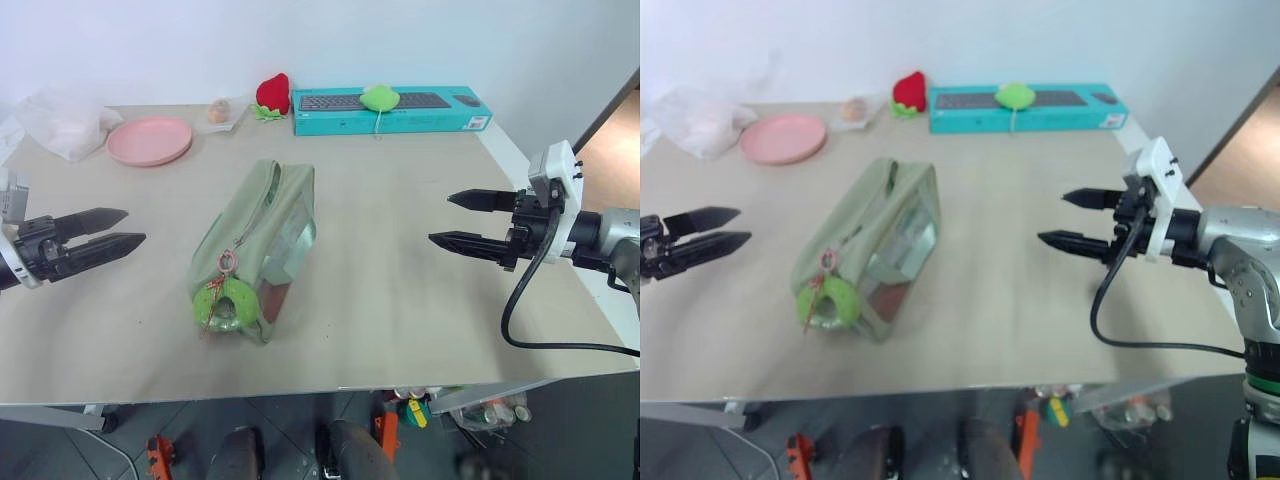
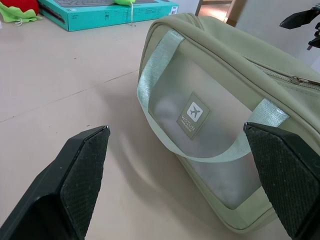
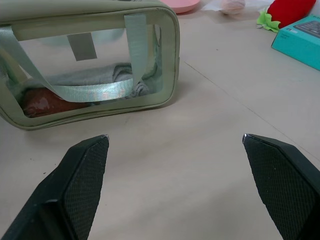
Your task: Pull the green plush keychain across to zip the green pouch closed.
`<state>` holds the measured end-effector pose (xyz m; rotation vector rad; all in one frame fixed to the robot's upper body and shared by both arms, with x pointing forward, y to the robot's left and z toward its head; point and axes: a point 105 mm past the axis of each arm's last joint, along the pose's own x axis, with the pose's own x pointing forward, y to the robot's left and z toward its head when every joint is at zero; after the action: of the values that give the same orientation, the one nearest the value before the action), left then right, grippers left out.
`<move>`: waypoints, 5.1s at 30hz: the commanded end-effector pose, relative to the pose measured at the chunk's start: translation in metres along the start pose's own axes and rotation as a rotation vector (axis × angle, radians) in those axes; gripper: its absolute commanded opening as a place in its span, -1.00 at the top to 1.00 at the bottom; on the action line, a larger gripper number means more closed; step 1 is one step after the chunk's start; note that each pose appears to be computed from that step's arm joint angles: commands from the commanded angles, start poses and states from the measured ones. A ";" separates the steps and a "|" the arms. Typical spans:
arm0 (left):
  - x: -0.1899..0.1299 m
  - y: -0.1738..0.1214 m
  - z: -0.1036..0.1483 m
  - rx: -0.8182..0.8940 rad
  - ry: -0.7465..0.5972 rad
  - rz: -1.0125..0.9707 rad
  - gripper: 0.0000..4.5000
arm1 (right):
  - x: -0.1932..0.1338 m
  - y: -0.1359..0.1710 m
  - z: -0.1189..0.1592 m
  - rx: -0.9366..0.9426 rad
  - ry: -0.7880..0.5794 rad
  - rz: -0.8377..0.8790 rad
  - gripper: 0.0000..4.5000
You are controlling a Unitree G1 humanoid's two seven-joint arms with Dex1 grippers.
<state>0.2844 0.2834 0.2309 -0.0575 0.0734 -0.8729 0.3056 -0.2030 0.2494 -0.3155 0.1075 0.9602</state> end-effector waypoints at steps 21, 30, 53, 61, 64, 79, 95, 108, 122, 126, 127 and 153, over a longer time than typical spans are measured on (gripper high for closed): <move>0.044 -0.093 0.045 0.219 -0.139 -0.446 -0.98 | 0.110 0.028 0.090 -0.917 0.122 0.393 -0.97; 0.045 -0.095 0.038 0.188 -0.166 -0.416 -0.98 | 0.168 0.050 0.089 -1.036 0.110 0.519 -0.97; 0.056 -0.100 0.038 0.149 -0.185 -0.424 -1.00 | 0.191 0.076 0.059 -0.844 0.066 0.645 0.60; 0.057 -0.099 0.036 0.141 -0.189 -0.406 -1.00 | 0.187 0.054 0.059 -0.820 0.084 0.497 0.97; 0.057 -0.098 0.033 0.129 -0.193 -0.390 -1.00 | 0.177 0.041 0.059 -0.754 0.112 0.416 0.97; 0.062 -0.105 0.027 0.069 -0.238 -0.395 -1.00 | 0.121 0.032 0.100 -0.630 0.320 0.231 0.97; 0.058 -0.105 0.036 0.084 -0.272 -0.377 -1.00 | 0.184 0.055 0.068 -0.374 0.337 0.218 0.84; 0.054 -0.110 0.048 0.129 -0.266 -0.396 -1.00 | 0.111 0.073 0.148 -0.055 -0.052 0.571 -0.96; 0.065 -0.104 0.044 0.136 -0.227 -0.428 -1.00 | 0.062 0.006 0.073 -0.183 0.018 0.257 -0.96; 0.066 -0.102 0.045 0.137 -0.227 -0.433 -1.00 | 0.071 0.009 0.065 -0.170 0.021 0.270 -0.96; 0.066 -0.102 0.045 0.137 -0.227 -0.435 -1.00 | 0.073 0.008 0.062 -0.165 0.022 0.265 -0.96; 0.053 -0.070 0.053 0.062 -0.281 -0.275 -1.00 | 0.093 0.013 0.029 -0.089 0.009 0.268 0.48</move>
<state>0.2659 0.1839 0.2750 -0.1300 -0.1851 -1.2043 0.3530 -0.1145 0.2389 -0.3834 0.1839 1.2126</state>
